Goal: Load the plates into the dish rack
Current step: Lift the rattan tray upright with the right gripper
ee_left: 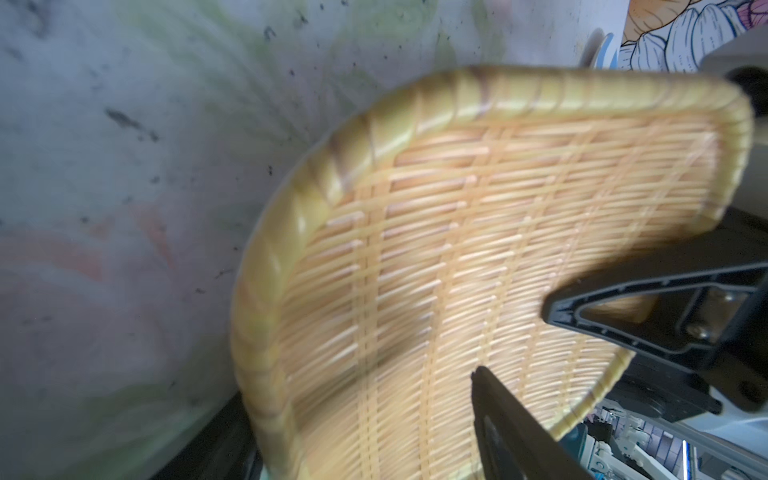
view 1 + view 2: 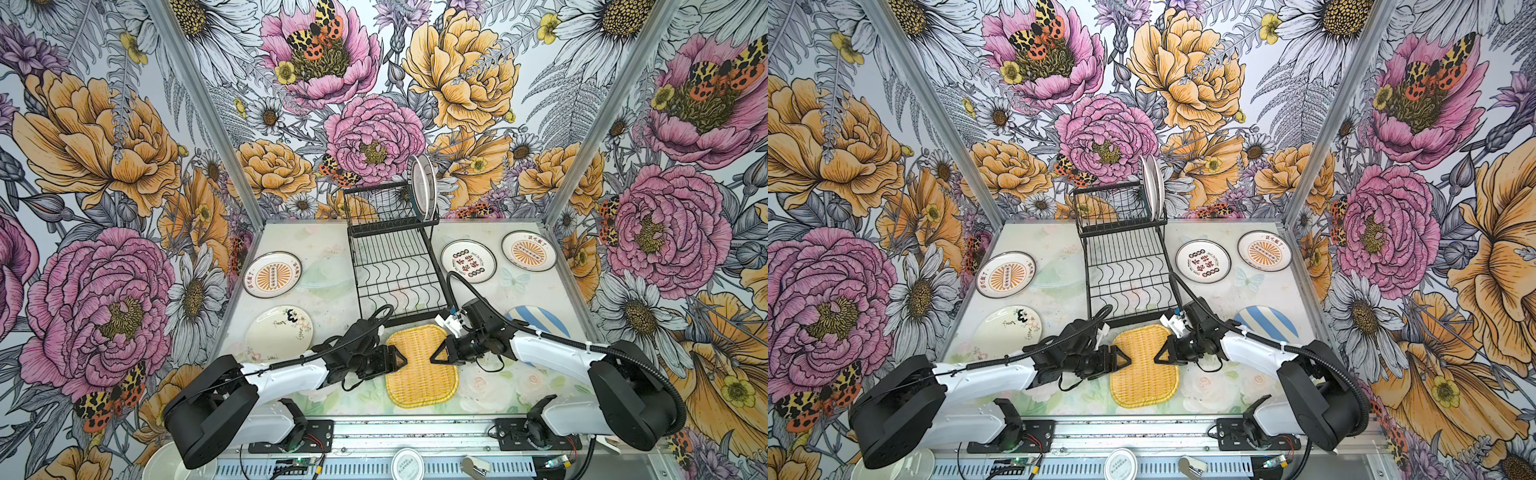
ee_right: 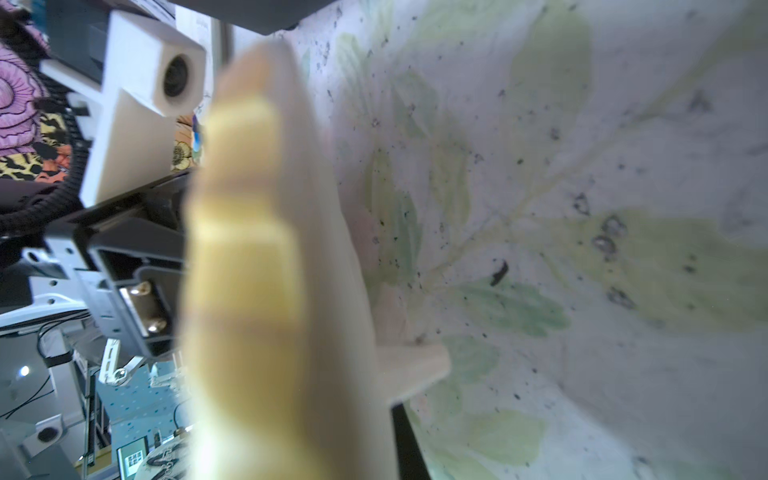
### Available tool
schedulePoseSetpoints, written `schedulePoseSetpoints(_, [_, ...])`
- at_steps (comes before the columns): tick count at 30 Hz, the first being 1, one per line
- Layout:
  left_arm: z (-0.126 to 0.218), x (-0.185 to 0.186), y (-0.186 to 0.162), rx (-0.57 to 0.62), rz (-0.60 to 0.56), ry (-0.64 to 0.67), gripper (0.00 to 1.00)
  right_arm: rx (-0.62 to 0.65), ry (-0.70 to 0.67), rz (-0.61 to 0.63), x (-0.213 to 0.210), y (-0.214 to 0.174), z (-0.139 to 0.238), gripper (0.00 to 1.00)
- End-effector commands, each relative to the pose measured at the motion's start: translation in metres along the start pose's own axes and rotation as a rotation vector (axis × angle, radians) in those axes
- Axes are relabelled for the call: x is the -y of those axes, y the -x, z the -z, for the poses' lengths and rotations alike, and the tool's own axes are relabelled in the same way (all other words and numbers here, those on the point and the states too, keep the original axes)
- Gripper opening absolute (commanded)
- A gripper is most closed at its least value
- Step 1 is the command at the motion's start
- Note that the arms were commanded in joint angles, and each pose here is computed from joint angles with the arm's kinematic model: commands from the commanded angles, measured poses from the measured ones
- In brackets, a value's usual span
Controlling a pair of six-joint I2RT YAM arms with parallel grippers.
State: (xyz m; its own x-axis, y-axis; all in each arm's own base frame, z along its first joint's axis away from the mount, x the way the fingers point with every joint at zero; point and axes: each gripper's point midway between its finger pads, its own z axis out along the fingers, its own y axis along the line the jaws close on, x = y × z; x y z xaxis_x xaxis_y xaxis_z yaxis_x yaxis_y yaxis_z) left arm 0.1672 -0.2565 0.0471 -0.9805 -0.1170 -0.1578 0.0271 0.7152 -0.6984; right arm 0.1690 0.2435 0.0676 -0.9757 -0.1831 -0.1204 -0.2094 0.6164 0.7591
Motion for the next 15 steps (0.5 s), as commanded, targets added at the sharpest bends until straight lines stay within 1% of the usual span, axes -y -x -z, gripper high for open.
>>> schedulePoseSetpoints(1, [0.014,-0.007,0.009,0.045,-0.011,0.030,0.82,0.086,-0.049,0.013,-0.006,0.010,0.018,0.00])
schedulePoseSetpoints(6, [0.035,-0.012,0.024,0.106,0.000,0.036,0.90,0.196,-0.129,0.047,-0.021,0.023,0.051,0.00])
schedulePoseSetpoints(10, [0.047,-0.016,0.035,0.146,0.007,0.045,0.93,0.308,-0.200,0.086,-0.039,0.039,0.086,0.00])
schedulePoseSetpoints(15, [0.058,-0.019,0.050,0.206,0.023,0.044,0.94,0.474,-0.292,0.143,-0.069,0.065,0.135,0.00])
